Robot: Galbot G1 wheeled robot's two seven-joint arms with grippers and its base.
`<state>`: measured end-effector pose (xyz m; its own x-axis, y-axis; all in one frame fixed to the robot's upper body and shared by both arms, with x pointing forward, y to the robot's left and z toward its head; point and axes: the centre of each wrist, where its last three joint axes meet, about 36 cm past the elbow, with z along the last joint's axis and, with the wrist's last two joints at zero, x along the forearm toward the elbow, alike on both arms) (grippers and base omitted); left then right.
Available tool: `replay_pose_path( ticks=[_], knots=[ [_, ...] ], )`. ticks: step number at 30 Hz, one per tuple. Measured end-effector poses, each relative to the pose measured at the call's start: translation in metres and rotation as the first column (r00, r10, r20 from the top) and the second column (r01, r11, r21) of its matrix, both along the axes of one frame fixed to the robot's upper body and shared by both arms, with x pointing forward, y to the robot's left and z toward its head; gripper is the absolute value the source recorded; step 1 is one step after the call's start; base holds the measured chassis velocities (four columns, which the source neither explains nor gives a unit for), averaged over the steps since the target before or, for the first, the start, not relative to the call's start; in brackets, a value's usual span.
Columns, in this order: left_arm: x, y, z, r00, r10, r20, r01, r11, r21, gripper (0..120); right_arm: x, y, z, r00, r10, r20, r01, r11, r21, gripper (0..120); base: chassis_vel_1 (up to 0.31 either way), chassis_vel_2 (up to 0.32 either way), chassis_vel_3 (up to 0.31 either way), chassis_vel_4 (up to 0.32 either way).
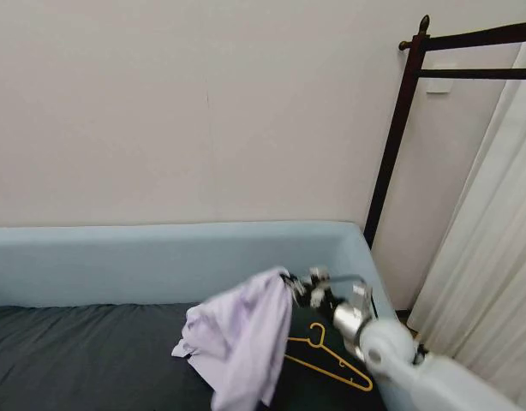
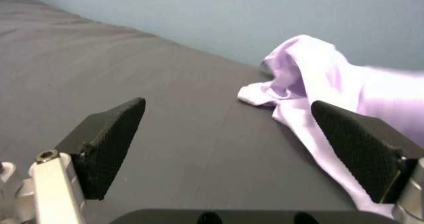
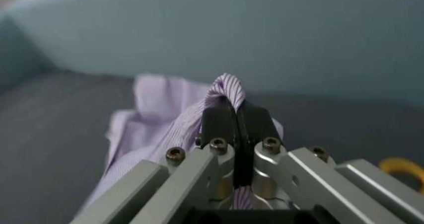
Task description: Pick up the clothes from the sofa and hang them on the clothes hanger.
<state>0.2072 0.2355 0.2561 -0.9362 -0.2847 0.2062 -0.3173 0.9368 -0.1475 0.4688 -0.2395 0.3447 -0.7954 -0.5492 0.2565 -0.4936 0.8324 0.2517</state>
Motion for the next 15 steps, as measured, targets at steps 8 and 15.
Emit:
replay_pose_path(
  ticks=[8,15],
  knots=[
    [-0.010,0.009,-0.002,1.000,-0.002,-0.013,0.002,1.000,0.020,99,0.012,0.000,-0.064,0.976,-0.198,-0.096,0.193,0.980,-0.055,0,0.000,0.000,0.000,0.000],
    [-0.017,0.010,-0.005,1.000,0.007,-0.014,-0.007,1.000,0.019,99,0.057,0.019,0.000,0.958,-0.267,-0.108,0.274,0.960,0.056,0,0.000,0.000,0.000,0.000]
  ],
)
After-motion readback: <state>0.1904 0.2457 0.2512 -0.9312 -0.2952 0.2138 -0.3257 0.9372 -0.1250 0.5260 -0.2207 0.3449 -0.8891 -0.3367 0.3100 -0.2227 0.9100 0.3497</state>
